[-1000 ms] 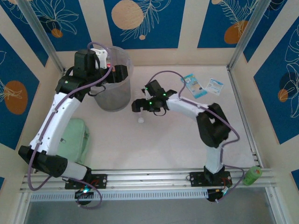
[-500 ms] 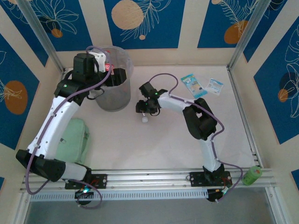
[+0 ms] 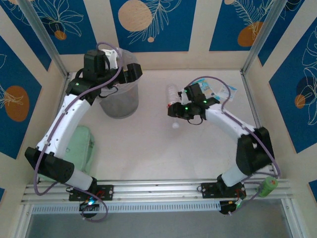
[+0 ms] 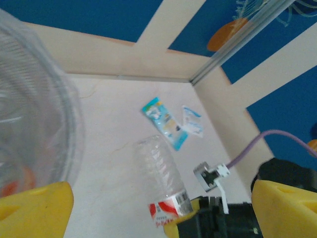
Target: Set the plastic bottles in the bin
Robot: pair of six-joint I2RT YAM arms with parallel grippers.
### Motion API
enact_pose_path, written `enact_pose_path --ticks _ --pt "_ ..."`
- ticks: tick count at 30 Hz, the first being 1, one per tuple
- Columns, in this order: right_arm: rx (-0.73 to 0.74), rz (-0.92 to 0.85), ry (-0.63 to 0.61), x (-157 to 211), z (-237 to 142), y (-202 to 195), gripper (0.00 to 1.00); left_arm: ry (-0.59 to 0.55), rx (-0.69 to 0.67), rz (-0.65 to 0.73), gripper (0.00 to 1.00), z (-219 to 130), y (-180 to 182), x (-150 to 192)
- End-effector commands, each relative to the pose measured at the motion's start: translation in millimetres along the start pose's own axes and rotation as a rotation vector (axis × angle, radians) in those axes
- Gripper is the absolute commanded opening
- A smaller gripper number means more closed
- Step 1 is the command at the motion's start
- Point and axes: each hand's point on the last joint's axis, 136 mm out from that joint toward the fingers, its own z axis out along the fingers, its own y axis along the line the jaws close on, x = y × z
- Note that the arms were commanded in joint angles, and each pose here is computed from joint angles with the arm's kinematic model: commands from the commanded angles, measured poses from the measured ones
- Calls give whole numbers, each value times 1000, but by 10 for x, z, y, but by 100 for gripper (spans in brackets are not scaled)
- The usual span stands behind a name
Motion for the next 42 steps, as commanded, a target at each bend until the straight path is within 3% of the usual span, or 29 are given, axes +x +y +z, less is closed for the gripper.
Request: enact_pose_path --ticks 1,8,16,19,25,28,30,34,42 --pt "-258 -173 -45 52 -375 554 38 -9 114 -15 94 86 -330 -57" --pt "-447 -332 -172 48 -852 1013 37 89 111 4 96 481 -433 260" --pt "-491 -404 -203 26 -917 1238 36 168 126 12 94 680 -525 540" --pt "-501 -418 -197 13 -894 1288 35 167 155 -7 87 710 -563 562" --pt "-497 -421 -194 -17 -835 1304 35 152 153 -6 62 702 -565 531" --pt "-495 -414 -193 -32 -826 1309 46 142 142 12 59 665 -580 470" --pt "-488 -411 -196 -44 -831 1307 61 129 143 29 57 631 -595 395" --pt "-443 -392 -213 -102 -851 1234 80 77 141 77 54 501 -580 102" --pt "-371 -310 -211 -104 -836 931 84 -186 -13 115 43 -207 -21 -1043"
